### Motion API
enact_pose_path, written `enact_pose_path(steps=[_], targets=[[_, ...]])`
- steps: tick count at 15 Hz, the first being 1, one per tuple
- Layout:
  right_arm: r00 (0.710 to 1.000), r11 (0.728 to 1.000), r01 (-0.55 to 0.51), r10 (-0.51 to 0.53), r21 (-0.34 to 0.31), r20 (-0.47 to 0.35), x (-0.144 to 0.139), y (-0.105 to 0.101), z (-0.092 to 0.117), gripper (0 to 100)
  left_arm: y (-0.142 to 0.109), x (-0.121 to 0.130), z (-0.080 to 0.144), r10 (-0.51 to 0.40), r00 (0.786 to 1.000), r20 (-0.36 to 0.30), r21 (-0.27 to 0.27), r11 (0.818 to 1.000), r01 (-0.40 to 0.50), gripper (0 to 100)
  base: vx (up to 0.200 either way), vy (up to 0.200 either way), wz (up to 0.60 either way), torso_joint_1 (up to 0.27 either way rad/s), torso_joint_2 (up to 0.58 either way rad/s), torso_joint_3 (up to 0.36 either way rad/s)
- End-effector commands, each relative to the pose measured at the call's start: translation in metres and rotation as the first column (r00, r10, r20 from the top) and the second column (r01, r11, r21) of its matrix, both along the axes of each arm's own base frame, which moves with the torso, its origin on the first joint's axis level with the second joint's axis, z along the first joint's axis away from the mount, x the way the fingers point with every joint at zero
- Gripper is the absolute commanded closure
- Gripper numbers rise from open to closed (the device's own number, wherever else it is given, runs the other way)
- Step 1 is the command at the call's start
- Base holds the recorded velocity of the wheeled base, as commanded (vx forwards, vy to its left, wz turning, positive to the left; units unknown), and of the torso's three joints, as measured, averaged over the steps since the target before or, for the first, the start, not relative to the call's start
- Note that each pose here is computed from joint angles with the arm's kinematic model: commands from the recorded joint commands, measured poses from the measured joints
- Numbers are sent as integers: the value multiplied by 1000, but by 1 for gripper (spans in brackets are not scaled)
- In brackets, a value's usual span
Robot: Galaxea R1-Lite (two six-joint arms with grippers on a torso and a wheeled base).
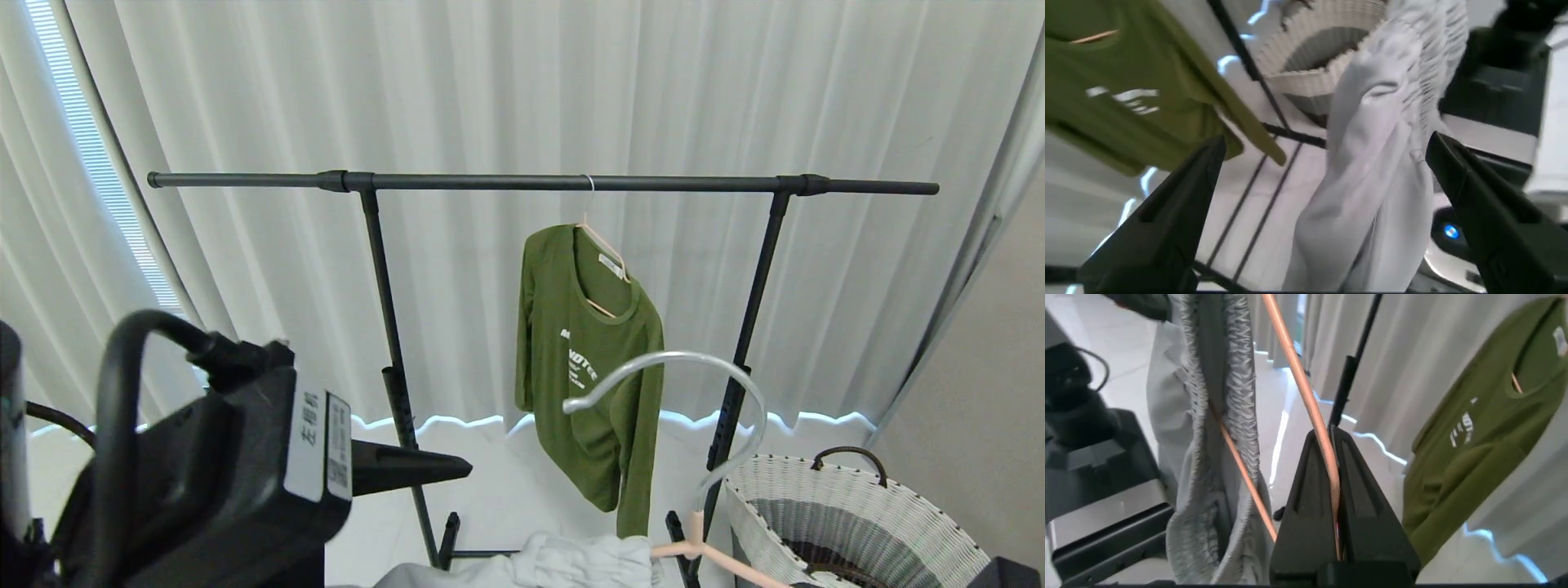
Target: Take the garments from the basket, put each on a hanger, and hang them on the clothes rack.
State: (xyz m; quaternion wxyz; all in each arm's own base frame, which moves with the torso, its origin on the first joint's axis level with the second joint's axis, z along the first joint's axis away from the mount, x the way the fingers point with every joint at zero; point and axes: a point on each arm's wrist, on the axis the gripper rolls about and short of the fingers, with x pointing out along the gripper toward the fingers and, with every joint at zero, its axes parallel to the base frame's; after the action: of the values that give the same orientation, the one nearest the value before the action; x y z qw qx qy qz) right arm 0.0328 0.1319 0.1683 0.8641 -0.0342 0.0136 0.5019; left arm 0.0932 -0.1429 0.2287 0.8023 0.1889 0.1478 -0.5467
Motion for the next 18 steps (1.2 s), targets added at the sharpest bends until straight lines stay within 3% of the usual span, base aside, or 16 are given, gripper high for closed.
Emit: enact_pose_path(steps=[1, 4, 6, 12, 13, 18], targets=[[999, 999, -35, 35, 3, 8, -5, -2, 0, 100, -7, -2, -14, -35, 999, -36, 50, 998, 36, 0, 0, 0, 0, 0, 0, 0], [995, 996, -92, 93, -9, 26, -12, -1, 0, 100, -11, -1, -18, -48, 998, -50, 62, 997, 51, 0, 0, 0, 0, 0, 0, 0], [994, 994, -106, 107, -9, 28, -13, -1, 0, 100, -12, -7, -21, -95, 994, -57, 65, 993, 99, 0, 0, 0, 0, 0, 0, 0], [993, 994, -111, 111, -5, 29, -14, 0, 1, 100, -13, -10, -23, -117, 991, -65, 70, 990, 122, 0, 0, 0, 0, 0, 0, 0], [993, 994, -111, 111, -3, 29, -14, 0, 1, 100, -14, -10, -24, -119, 991, -66, 71, 990, 123, 100, 0, 0, 0, 0, 0, 0], [993, 994, -110, 110, -3, 39, -14, 0, 3, 100, -13, -10, -23, -118, 991, -63, 69, 990, 122, 100, 0, 0, 0, 0, 0, 0]])
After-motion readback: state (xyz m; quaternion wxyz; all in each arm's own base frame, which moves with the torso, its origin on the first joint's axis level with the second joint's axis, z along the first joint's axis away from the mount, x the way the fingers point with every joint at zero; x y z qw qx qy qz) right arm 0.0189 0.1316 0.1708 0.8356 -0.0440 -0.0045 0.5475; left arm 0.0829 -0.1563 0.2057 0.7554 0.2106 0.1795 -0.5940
